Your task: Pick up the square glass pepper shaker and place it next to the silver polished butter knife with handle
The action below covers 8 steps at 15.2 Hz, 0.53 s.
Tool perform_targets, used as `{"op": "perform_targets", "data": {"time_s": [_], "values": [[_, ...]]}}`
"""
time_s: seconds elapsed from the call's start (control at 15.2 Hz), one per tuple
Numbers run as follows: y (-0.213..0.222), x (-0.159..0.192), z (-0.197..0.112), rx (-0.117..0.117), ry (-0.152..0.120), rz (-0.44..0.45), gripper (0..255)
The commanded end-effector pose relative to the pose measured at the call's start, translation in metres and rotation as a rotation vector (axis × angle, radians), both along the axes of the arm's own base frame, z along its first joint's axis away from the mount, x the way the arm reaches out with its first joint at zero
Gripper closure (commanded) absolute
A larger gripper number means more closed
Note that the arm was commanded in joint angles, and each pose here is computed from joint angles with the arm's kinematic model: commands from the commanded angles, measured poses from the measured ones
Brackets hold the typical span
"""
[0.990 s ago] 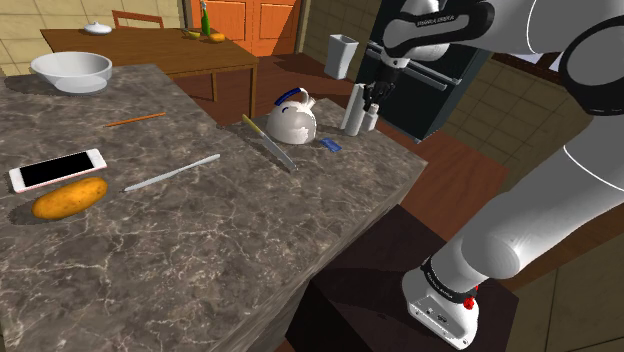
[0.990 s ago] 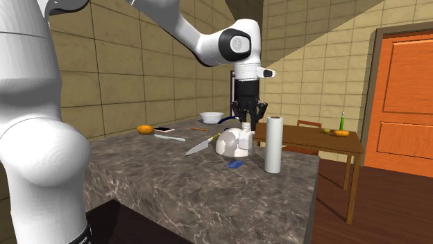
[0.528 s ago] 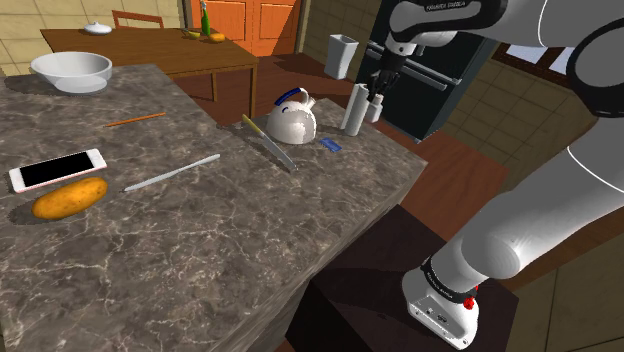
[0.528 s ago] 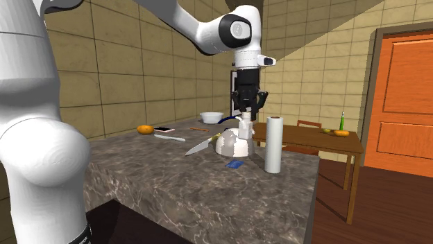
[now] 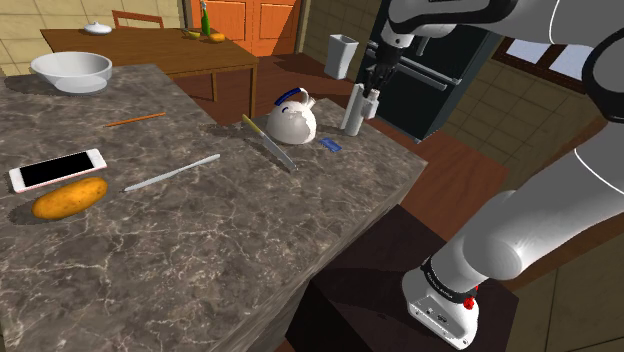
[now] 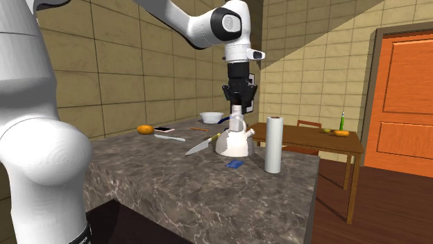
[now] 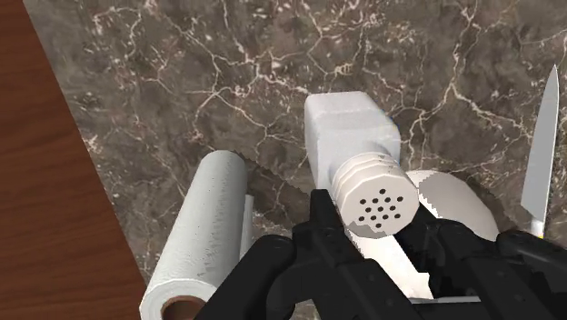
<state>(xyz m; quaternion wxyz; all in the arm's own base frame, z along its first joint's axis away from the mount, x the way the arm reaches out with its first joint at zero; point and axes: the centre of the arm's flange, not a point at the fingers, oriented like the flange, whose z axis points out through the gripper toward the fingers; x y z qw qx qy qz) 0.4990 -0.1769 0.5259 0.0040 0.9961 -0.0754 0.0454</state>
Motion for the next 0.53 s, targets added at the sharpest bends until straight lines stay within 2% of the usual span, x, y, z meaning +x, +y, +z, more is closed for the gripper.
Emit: {"op": "perform_targets", "data": {"time_s": [0.0, 0.46], "values": [[0.028, 0.004, 0.0, 0.0, 0.0, -0.001, 255], [0.12, 0.012, 0.0, 0.0, 0.0, -0.001, 255]]}}
